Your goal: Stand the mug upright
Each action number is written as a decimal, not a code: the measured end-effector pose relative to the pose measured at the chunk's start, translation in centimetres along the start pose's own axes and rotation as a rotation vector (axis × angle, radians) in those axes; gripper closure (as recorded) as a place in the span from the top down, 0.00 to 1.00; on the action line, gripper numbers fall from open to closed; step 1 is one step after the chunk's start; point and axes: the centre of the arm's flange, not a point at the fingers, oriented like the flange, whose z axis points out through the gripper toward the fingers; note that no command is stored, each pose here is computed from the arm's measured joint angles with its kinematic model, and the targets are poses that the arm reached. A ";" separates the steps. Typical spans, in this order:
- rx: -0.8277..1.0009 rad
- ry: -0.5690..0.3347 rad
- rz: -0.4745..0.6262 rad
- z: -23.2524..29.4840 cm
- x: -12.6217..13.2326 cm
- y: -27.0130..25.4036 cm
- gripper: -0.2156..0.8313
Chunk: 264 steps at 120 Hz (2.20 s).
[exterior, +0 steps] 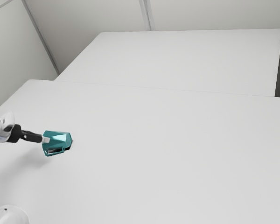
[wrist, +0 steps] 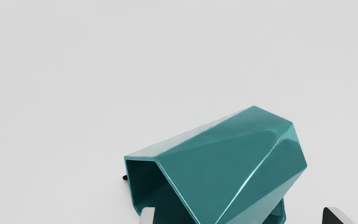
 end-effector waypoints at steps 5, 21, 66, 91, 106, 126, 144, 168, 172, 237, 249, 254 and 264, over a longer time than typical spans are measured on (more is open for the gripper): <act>-0.004 0.008 0.017 0.5 0.2 0.4 0.77; 0.004 0.027 0.031 0.7 -0.8 0.4 0.77; -0.014 0.043 0.101 2.3 -1.8 0.3 0.76; -0.044 0.046 0.154 4.2 -0.8 1.3 0.76; -0.043 0.049 0.174 4.3 -0.5 1.5 0.71; -0.012 0.050 0.225 3.4 1.1 1.6 0.46; 0.008 0.058 0.276 2.8 3.1 1.7 0.30; 0.015 0.065 0.317 2.6 4.7 1.8 0.14; 0.015 0.065 0.321 2.6 4.8 1.9 0.12; 0.041 0.012 0.401 3.4 9.2 5.7 0.05; 0.030 -0.092 0.473 3.7 10.9 7.2 0.05; 0.025 -0.142 0.501 3.9 11.7 7.9 0.05; 0.019 -0.229 0.526 3.9 13.1 9.5 0.05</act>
